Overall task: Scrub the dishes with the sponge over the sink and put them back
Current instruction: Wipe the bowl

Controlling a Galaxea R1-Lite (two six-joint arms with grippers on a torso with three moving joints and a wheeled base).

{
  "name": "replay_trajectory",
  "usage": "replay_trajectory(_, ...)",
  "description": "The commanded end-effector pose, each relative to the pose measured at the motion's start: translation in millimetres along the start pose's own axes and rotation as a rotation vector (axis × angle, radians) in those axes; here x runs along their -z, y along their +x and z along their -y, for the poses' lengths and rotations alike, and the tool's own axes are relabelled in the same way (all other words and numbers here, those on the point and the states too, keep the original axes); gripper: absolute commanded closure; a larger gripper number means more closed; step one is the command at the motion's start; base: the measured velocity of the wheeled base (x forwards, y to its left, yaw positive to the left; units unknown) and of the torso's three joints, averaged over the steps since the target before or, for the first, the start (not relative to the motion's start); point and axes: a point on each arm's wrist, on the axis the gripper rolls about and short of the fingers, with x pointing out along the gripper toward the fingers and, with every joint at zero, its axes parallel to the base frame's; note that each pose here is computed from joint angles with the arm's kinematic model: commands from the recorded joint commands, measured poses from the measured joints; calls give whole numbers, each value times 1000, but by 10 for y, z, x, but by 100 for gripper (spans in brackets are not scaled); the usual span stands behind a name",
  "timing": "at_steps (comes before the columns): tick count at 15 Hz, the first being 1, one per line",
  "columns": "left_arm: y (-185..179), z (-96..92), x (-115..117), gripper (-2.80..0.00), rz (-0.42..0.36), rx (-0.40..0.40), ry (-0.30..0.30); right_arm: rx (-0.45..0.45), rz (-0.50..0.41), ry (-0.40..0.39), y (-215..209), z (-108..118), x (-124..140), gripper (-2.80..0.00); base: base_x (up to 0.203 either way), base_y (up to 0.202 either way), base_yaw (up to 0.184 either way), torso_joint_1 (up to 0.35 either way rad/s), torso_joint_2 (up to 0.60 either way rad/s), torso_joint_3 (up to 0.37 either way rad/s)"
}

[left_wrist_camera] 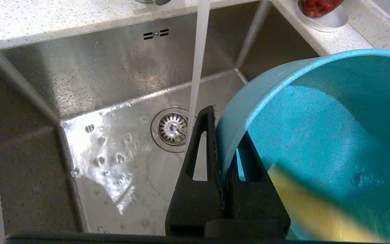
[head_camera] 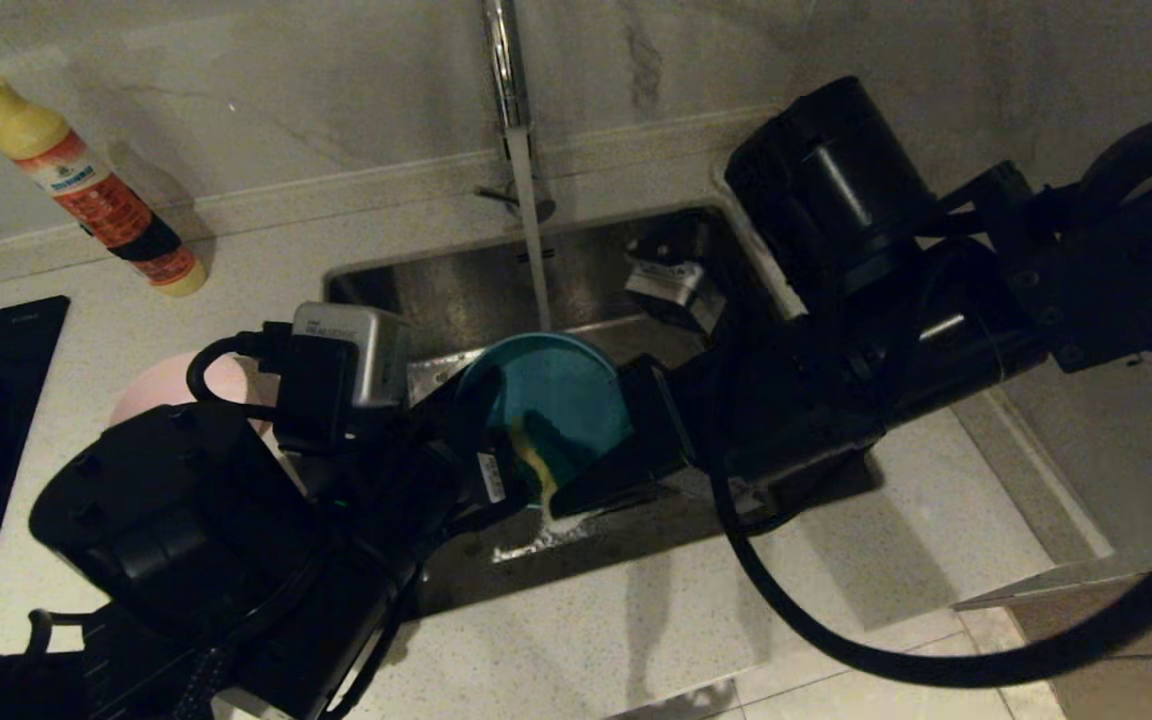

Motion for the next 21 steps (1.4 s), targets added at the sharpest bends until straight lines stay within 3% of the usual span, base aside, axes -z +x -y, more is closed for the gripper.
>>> replay_trajectory(1, 0, -7, -12, 0, 7, -6, -4, -1, 18, 5, -77, 3, -16, 0, 0, 0, 0, 0, 0, 0)
replay_trajectory(12, -8, -62, -63, 0, 24, -19, -9, 9, 106, 19, -339, 68, -142, 0, 0, 0, 0, 0, 0, 0)
replay_trajectory(21, -84, -82, 124, 0, -46, -5, 32, -27, 153, -15, -338, -26, -304, 0, 0, 0, 0, 0, 0, 0)
